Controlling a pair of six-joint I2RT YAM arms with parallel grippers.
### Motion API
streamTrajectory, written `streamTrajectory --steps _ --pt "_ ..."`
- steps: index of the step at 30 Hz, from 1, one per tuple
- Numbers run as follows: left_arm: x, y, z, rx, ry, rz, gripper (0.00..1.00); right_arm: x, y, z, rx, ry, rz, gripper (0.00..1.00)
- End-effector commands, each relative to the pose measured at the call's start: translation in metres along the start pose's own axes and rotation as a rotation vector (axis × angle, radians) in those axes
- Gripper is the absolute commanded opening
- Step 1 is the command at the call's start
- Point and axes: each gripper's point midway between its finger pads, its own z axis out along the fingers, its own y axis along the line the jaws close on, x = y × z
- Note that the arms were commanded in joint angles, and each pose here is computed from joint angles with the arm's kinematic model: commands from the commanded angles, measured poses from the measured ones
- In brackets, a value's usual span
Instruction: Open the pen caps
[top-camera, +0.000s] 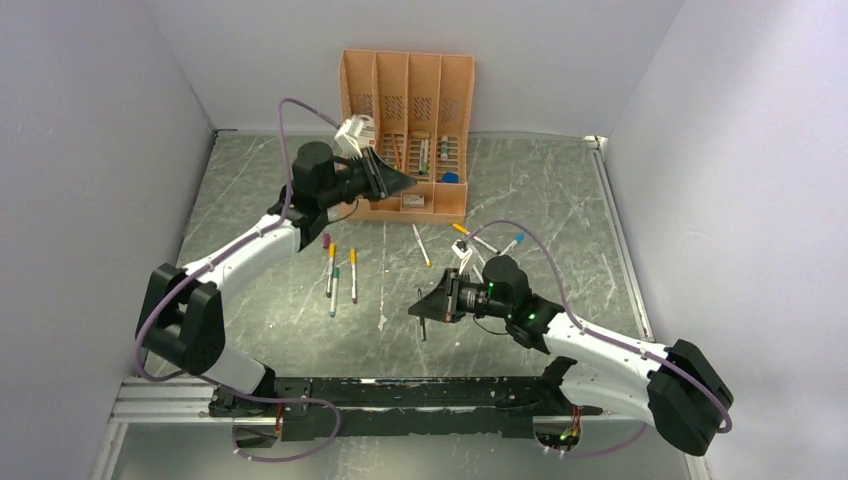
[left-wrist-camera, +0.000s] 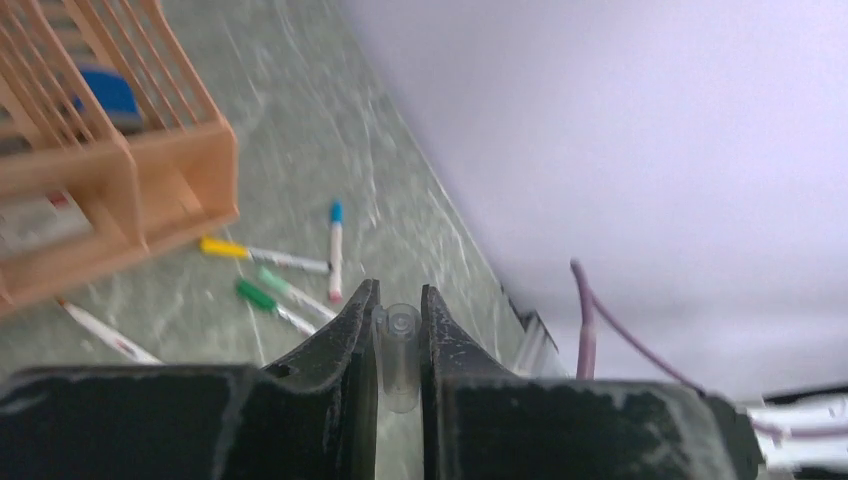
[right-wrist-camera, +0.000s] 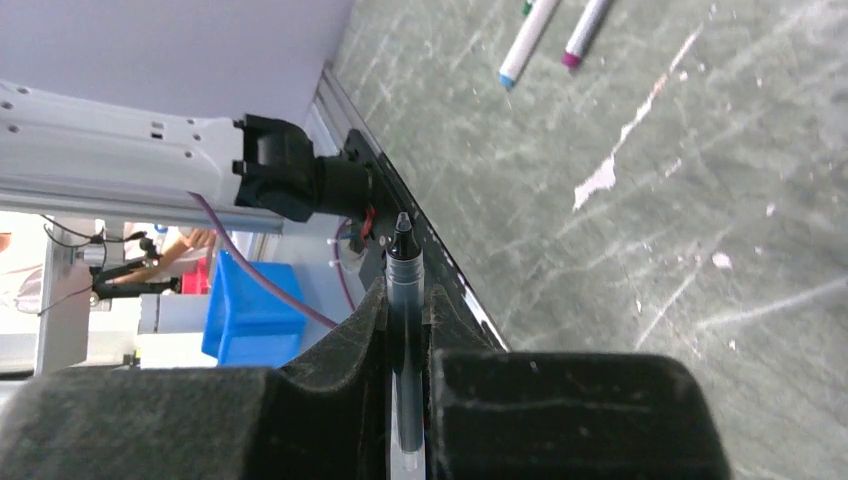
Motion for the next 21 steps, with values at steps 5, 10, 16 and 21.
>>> streamTrajectory --steps 5,10,16,21 --pt "-0.055 0.020 0.008 -0.059 -0.081 0.077 0.07 -0.001 -0.006 -0.003 0.095 0.049 -0.047 0.00" --pt "-0.024 0.041 -0.016 -0.187 0.006 0.036 0.07 -0.042 -0.051 -0.005 0.466 0.078 -0.223 0.00" --pt "0.022 0.058 -0.060 -0.316 0.056 -0.018 0.07 -0.105 -0.103 -0.010 0.825 0.083 -0.373 0.00" --pt "0.041 0.059 -0.087 -0.379 0.092 -0.026 0.07 -0.140 -0.139 0.001 0.956 0.105 -0.419 0.00"
